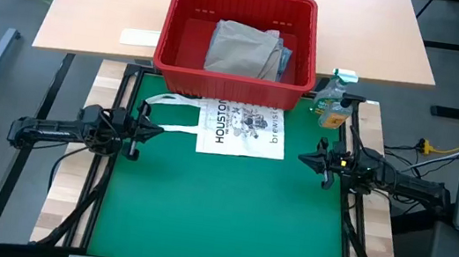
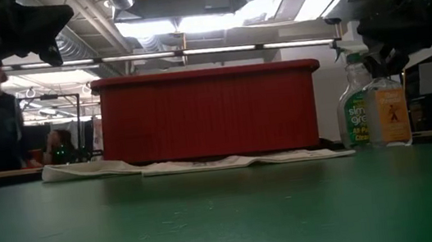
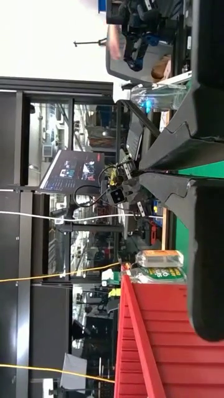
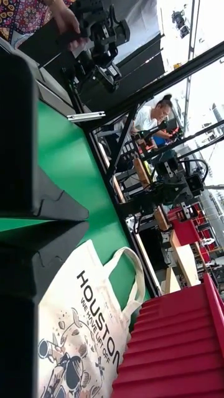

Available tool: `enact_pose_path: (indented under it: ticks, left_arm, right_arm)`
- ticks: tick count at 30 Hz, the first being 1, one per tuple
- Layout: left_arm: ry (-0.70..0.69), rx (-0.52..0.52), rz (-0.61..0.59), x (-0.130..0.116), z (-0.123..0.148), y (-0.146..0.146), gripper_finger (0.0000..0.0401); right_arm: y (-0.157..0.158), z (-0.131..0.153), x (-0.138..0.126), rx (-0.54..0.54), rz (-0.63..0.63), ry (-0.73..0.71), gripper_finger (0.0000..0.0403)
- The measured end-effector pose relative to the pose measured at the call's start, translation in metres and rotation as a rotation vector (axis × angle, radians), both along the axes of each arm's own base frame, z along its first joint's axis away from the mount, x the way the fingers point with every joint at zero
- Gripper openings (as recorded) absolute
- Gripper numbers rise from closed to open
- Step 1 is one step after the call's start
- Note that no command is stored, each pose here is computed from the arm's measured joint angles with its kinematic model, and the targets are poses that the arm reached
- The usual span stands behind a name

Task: Fold Laundry from Bin
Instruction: Return to Home Position

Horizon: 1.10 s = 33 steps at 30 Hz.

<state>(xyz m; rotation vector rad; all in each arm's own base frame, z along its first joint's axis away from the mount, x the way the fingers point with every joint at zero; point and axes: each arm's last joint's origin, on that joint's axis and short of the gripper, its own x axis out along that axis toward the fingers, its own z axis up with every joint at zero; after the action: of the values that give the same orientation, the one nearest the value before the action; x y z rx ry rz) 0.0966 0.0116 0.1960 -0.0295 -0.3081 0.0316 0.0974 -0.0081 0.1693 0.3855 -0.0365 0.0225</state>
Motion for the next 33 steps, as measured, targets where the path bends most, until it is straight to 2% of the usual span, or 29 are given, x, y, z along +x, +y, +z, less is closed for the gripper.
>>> enact_pose_path:
  ticks: [5,14,33]
  left_arm:
    - [0.017,0.031,0.026,0.000,-0.002,0.001,0.0015]
    - [0.240,0.010,0.023,0.004,-0.023,0.001,0.0015]
    - [0.245,0.007,0.024,0.004,-0.023,0.001,0.0015]
  right_arm:
    - [0.000,0.000,0.000,0.000,0.000,-0.002,0.0014]
    - [0.000,0.001,-0.001,-0.001,0.000,-0.008,0.0014]
    - [0.000,0.001,-0.001,-0.001,0.000,-0.008,0.0014]
